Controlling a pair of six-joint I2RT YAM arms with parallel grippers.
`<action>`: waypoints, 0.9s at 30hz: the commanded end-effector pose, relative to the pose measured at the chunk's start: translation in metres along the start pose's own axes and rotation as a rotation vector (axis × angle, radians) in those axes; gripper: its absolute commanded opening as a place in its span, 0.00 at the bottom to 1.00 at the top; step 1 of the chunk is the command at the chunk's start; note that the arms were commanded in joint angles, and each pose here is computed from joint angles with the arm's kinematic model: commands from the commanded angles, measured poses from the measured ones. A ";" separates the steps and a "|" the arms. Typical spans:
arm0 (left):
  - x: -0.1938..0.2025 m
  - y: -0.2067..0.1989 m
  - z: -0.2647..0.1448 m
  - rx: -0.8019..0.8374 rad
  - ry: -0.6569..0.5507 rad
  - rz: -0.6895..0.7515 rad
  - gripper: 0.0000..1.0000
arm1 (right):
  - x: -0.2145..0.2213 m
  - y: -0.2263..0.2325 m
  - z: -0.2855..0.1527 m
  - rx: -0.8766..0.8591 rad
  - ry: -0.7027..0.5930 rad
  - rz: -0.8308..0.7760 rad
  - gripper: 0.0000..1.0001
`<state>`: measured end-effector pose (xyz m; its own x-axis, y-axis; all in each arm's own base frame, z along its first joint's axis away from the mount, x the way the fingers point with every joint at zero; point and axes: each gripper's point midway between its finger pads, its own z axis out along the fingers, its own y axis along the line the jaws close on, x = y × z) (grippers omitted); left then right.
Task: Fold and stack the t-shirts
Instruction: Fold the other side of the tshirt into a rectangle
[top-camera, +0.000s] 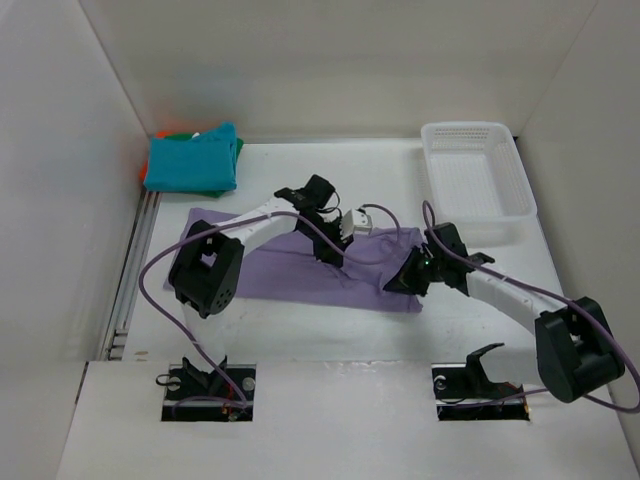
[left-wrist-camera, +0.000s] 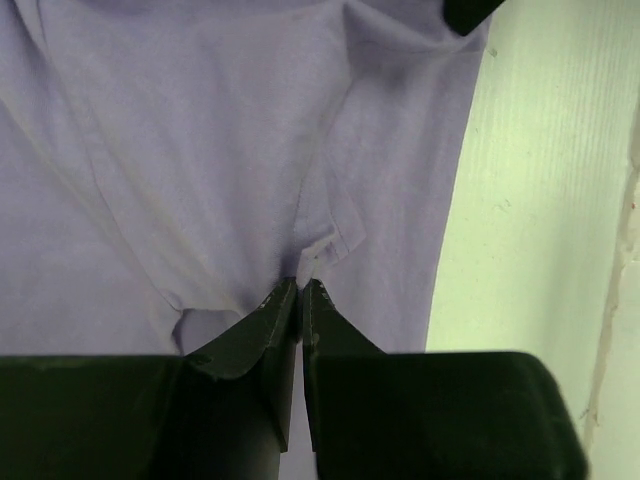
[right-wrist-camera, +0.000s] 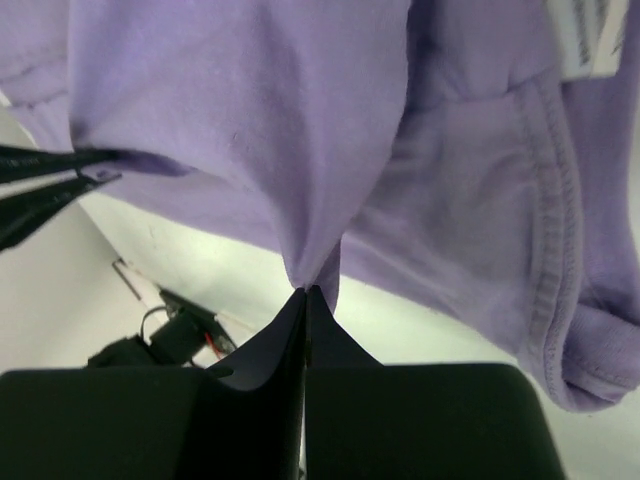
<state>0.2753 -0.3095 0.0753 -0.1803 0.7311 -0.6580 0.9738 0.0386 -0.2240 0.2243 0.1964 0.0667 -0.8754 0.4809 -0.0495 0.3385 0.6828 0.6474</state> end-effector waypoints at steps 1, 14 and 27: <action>-0.012 -0.010 -0.007 0.087 -0.069 -0.013 0.03 | 0.014 0.007 -0.004 -0.056 0.069 0.007 0.01; -0.010 -0.007 0.007 0.133 -0.043 -0.005 0.05 | 0.045 0.003 -0.029 -0.040 0.159 -0.004 0.01; -0.018 0.016 0.009 0.125 -0.078 -0.057 0.07 | -0.018 -0.001 -0.005 -0.055 0.049 0.051 0.02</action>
<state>0.2808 -0.3135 0.0575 -0.2677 0.7289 -0.6302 0.9321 0.0302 -0.3610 0.2042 0.1852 0.0597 -0.8777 0.4678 0.1043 0.4208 0.6481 0.6348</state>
